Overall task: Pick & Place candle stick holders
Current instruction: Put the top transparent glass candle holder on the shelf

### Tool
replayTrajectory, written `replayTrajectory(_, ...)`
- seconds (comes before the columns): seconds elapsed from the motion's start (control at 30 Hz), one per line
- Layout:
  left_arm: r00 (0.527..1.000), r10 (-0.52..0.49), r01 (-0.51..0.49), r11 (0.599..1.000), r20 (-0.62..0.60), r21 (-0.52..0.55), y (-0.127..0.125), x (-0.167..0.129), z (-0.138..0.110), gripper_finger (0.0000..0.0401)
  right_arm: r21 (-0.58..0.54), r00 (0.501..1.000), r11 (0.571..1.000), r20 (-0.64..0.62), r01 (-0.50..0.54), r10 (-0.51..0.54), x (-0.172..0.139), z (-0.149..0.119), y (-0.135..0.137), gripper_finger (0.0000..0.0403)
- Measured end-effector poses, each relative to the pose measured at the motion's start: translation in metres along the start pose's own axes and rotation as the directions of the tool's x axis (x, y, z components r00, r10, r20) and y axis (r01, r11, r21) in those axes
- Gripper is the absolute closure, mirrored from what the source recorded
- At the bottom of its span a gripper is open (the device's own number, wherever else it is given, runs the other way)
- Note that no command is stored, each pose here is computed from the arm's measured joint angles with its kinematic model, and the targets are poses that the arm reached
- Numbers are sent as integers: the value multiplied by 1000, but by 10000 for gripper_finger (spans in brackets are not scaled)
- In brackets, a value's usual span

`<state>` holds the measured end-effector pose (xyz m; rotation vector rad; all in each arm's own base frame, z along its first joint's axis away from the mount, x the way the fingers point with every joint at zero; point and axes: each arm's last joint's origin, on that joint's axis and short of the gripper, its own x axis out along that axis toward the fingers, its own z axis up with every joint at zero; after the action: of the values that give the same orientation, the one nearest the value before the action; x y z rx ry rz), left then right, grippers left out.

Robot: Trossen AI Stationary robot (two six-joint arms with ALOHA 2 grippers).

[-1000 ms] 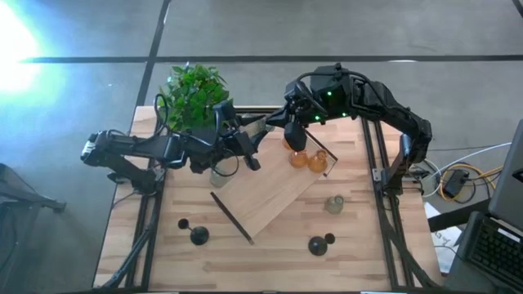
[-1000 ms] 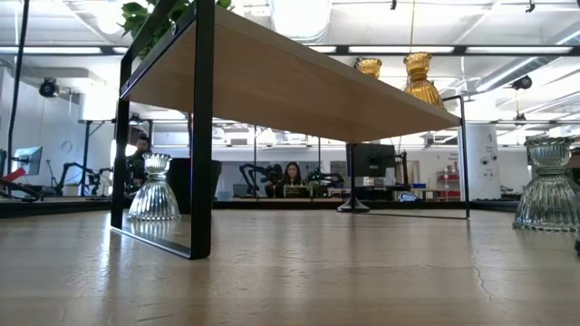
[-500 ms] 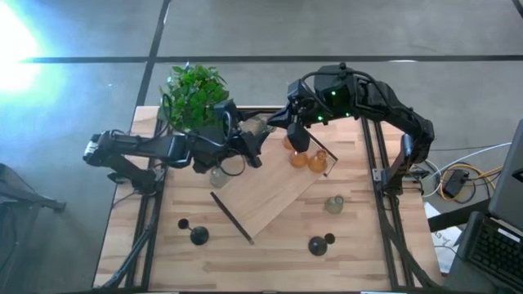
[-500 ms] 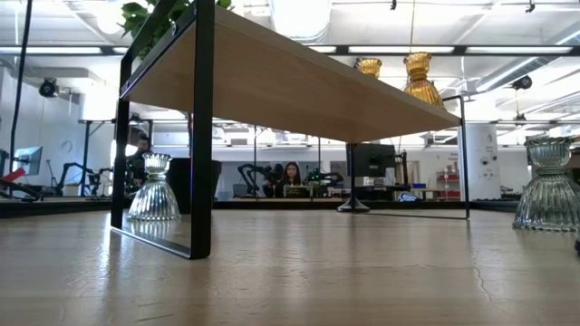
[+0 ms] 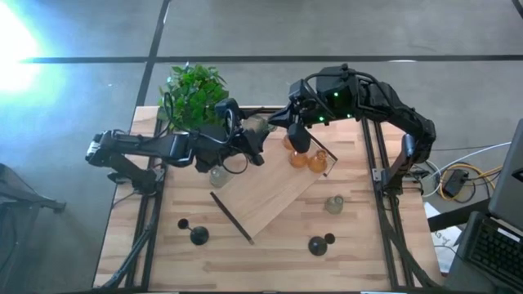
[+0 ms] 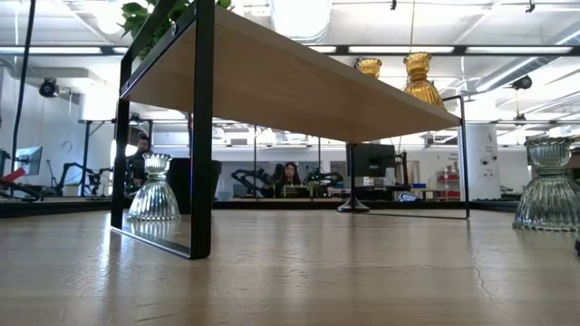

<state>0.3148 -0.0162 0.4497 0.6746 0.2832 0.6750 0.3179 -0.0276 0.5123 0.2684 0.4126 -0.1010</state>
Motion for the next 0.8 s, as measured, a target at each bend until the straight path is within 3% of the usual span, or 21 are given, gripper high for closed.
replayTrajectory(0.27, 1000, 7, -6, 996, 20, -84, 6, -2, 6, 124, 37, 999, 998, -27, 42, -41, 7, -3, -10, 385)
replayTrajectory(0.6, 1000, 9, -9, 1000, -29, -4, 2, -1, 2, 126, 36, 999, 998, -20, 48, -47, 9, -3, -13, 385)
replayTrajectory(0.8, 1000, 4, -4, 1000, -25, -3, 1, -2, 2, 164, 36, 999, 998, -16, 47, -46, 9, -3, -13, 385)
